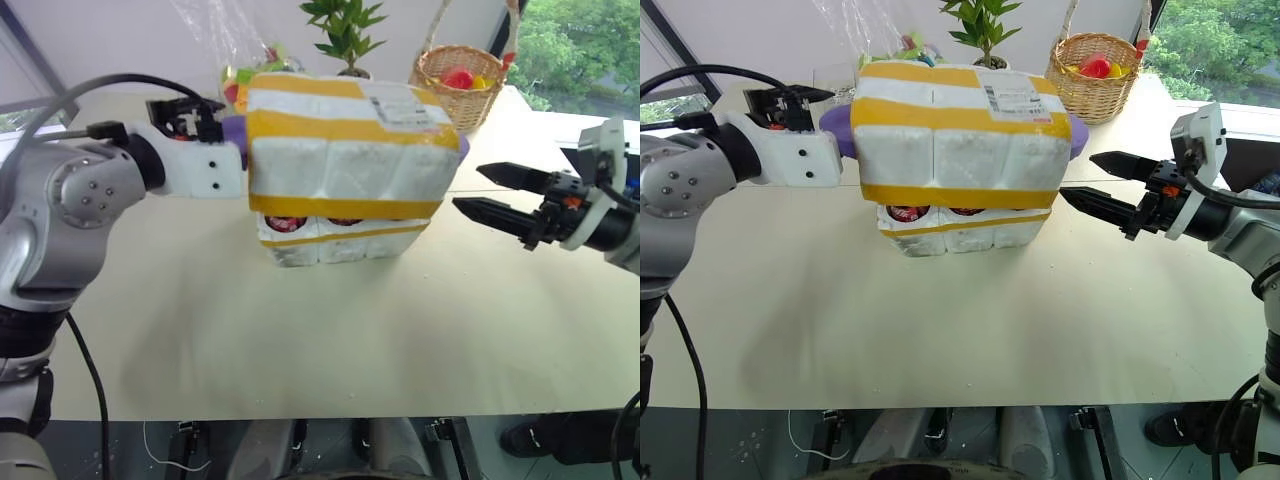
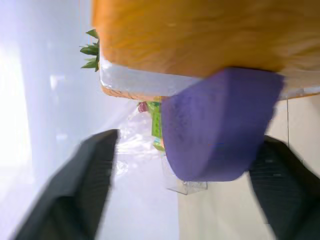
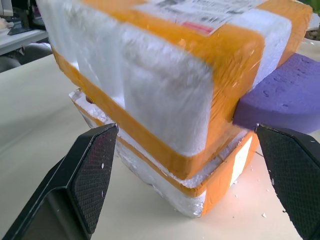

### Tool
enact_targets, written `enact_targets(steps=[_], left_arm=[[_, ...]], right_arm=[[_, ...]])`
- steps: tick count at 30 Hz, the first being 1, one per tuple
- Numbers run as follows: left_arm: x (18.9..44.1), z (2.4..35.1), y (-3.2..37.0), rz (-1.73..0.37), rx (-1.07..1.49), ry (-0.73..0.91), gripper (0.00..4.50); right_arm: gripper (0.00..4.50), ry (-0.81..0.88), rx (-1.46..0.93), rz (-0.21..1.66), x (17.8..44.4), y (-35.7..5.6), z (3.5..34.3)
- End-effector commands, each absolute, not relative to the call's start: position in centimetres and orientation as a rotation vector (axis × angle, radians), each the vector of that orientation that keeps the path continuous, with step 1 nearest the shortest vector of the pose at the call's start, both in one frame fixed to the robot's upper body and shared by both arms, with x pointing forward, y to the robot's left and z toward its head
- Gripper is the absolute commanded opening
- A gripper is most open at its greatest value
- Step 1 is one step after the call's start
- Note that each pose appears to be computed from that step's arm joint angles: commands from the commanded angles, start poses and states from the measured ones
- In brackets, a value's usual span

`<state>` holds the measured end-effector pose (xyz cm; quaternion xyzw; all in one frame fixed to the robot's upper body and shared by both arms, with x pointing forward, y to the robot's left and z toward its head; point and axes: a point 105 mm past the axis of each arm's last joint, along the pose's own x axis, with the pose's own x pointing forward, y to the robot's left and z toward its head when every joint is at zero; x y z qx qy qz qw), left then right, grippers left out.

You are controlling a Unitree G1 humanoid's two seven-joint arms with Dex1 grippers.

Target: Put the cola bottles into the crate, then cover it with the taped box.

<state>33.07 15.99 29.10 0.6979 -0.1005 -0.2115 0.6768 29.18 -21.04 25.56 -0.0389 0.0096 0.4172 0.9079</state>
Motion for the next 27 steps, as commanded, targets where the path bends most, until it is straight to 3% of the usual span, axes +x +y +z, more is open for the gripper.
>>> enact_targets(steps=[1, 6, 14, 18, 23, 27], left_arm=[[32.7, 29.3, 16.8, -0.447, 1.592, -0.212, 4.47], [32.0, 28.4, 18.4, -0.462, 1.599, -0.132, 4.47], [31.4, 24.4, 23.0, -0.542, 1.542, 0.076, 4.47], [31.5, 22.9, 24.1, -0.642, 1.159, 0.134, 4.47], [27.7, 25.2, 22.2, -1.016, 0.311, 0.113, 4.47], [24.4, 23.7, 22.6, -1.218, 0.207, 0.301, 4.47]], right_arm=[[4.5, -0.04, -0.103, 0.853, 29.1, -21.0, 26.8], [4.5, -0.039, -0.101, 0.848, 29.2, -21.2, 26.9], [4.5, -0.018, -0.118, 0.84, 29.3, -21.7, 26.6], [4.5, 0.02, -0.145, 0.842, 29.1, -22.2, 26.0], [4.5, 0.1, -0.185, 0.871, 28.1, -23.2, 25.0], [4.5, 0.148, -0.218, 0.9, 27.5, -23.3, 24.3]])
